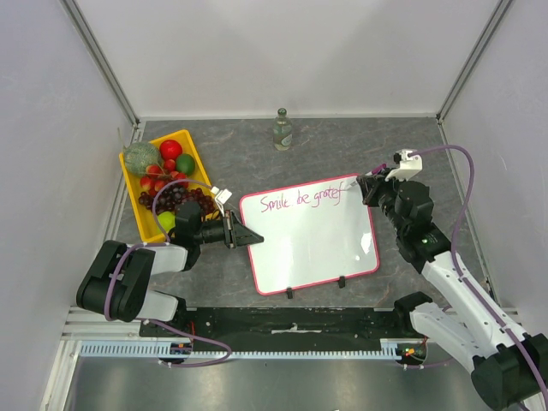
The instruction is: Write a sentence on the whiteboard
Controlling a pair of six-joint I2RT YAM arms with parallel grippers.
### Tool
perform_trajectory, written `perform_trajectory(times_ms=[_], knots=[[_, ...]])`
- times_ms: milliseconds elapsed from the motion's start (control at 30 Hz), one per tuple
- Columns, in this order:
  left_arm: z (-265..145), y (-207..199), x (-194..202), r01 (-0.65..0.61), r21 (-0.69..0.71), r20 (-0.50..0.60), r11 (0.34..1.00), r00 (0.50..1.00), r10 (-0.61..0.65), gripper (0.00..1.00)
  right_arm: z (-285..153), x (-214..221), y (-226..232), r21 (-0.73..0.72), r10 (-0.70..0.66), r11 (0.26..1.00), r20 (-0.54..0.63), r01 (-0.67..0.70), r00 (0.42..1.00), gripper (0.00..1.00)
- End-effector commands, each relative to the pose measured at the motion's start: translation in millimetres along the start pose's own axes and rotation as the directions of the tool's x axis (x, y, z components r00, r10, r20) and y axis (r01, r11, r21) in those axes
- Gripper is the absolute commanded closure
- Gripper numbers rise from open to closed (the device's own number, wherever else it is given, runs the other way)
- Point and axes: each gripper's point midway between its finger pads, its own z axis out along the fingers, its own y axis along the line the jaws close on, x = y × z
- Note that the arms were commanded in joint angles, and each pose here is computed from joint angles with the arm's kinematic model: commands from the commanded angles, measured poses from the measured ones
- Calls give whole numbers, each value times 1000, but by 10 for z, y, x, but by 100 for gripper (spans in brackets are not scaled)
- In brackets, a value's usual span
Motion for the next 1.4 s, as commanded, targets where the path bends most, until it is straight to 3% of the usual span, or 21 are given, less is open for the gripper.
perform_trajectory(times_ms=[0, 867, 1367], knots=[[11, 148, 103, -59, -48, -12, 997, 998, 59, 98, 24, -199, 14, 8, -9, 1000, 52, 8, 999, 100], [11, 148, 103, -61, -48, -12, 997, 998, 61, 98, -103, 238, -80, -3, -6, 1000, -39, 6, 999, 100], [12, 149, 111, -60, -49, -13, 997, 998, 60, 98, -67, 11, -160, 62, -26, 998, 13, 26, 1000, 100]])
